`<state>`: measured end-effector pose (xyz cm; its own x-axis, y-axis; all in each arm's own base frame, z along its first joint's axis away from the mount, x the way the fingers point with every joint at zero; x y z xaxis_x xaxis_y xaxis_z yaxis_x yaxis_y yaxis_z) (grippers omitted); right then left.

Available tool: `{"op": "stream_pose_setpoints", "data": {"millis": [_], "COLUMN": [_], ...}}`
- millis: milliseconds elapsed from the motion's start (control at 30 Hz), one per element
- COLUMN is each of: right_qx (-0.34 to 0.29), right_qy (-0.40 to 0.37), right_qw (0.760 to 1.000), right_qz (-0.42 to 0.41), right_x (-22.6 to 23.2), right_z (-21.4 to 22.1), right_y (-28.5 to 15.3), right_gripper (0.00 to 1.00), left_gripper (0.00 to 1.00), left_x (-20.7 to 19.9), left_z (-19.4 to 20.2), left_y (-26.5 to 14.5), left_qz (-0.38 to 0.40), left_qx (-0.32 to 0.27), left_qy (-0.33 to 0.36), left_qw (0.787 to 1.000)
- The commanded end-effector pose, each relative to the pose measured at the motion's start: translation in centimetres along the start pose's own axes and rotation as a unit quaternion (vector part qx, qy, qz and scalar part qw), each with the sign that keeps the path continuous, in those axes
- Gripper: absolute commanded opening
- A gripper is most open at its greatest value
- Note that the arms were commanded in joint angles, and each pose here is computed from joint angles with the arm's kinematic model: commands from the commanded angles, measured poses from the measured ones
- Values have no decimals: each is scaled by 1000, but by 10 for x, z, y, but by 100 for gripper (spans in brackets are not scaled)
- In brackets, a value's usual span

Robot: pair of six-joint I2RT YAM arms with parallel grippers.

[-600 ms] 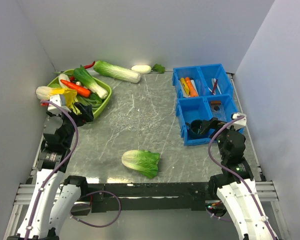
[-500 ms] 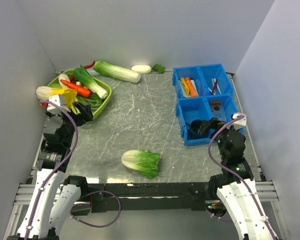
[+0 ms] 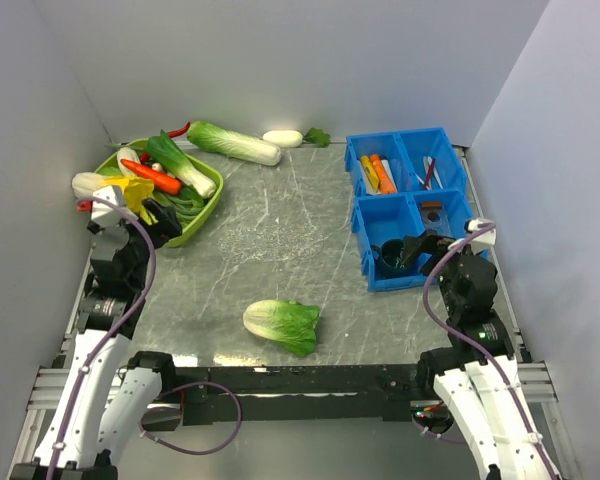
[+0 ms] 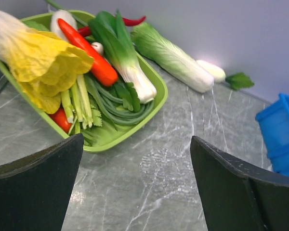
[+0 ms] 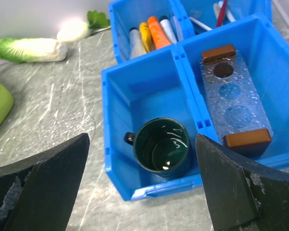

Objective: Prepare toiletry sets of a toothbrush and toothpaste on the tray

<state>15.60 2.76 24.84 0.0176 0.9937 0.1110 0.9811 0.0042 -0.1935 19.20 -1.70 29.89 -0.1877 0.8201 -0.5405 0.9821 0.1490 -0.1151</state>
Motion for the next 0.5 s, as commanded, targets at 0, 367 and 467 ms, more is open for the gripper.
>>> {"op": "stream_pose_setpoints", "data": {"millis": [0, 367, 467], "right_qx": [18, 168, 191], "right_qy": [-7, -8, -14], "right_qw": [999, 984, 980], "right_qz": [-36, -56, -52], "right_x": [7, 17, 19], "right_z": [-14, 10, 15], "right_y": [-1, 37, 44], "right_gripper": [97, 86, 75], "left_gripper": [96, 96, 97], "left_x": [-22, -126, -132], "left_z": [-12, -12, 20], "left_y": [5, 30, 45], "left_qz": [65, 190, 233], "left_qx": [9, 54, 115], "left_qy": [27, 107, 115], "left_qw": [998, 974, 959]}}
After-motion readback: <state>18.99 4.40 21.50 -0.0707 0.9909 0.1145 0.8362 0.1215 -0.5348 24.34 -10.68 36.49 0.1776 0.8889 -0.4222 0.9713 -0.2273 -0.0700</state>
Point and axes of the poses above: each gripper's point midway between its finger pads, its own y axis out along the fingers, its own x axis along the line the jaws close on, z = x × y, the point moved 10 cm from there along -y, back along the fingers, and after that the axes turned 12 degrees about -y, right-handed, at the moved point
